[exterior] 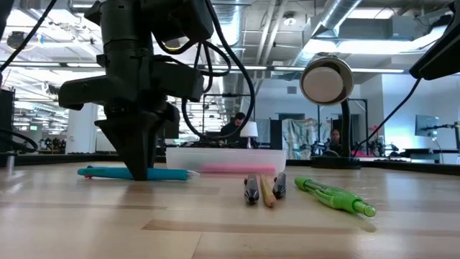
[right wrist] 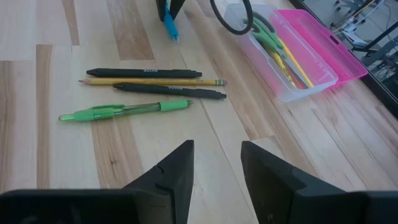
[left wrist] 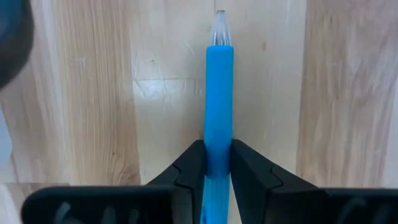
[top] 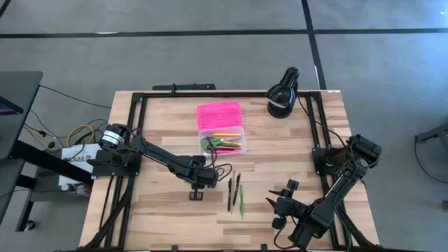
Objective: Pick & place school supplies into a supply box
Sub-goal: Put the blue pen into the supply box
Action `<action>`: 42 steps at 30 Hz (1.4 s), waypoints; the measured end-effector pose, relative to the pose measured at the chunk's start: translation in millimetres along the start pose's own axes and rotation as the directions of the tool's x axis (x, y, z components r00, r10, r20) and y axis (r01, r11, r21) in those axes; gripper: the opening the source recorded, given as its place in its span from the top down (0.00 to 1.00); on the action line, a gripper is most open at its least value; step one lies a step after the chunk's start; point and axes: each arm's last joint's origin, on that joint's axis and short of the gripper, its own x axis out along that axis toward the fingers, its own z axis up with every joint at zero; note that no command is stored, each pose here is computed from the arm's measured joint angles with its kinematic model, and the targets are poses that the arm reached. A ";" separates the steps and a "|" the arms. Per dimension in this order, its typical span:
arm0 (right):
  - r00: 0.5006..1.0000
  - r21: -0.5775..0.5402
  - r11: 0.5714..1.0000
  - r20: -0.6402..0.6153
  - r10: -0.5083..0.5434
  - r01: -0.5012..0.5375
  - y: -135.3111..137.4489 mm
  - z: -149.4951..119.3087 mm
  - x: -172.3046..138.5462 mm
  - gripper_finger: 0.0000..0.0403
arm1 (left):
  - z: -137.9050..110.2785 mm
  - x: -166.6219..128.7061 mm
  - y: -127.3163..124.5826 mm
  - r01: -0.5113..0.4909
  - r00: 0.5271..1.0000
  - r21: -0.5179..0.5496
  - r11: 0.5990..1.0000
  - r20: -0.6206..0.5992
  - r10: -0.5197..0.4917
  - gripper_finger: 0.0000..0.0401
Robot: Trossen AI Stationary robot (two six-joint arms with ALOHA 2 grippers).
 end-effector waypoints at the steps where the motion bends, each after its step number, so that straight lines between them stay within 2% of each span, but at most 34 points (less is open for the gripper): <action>1: 1.000 0.000 1.000 0.000 0.000 0.000 0.0 0.0 0.0 0.68 | -0.1 0.0 -0.9 -0.002 1.000 0.003 1.000 0.003 0.002 0.86; 19: 1.000 0.002 1.000 0.000 0.001 -0.001 0.1 0.0 0.0 0.68 | 2.7 -1.2 -10.9 -0.049 0.996 0.025 0.998 0.074 0.047 0.87; 31: 1.000 0.001 1.000 0.000 0.001 -0.001 0.1 0.0 0.0 0.68 | 13.0 -22.1 -11.5 -0.023 0.976 0.002 1.000 0.215 0.022 0.88; 42: 1.000 0.000 1.000 0.000 0.000 0.000 0.0 -0.1 0.1 0.68 | 28.8 -34.7 -0.6 -0.041 0.968 0.012 0.999 0.249 0.037 0.88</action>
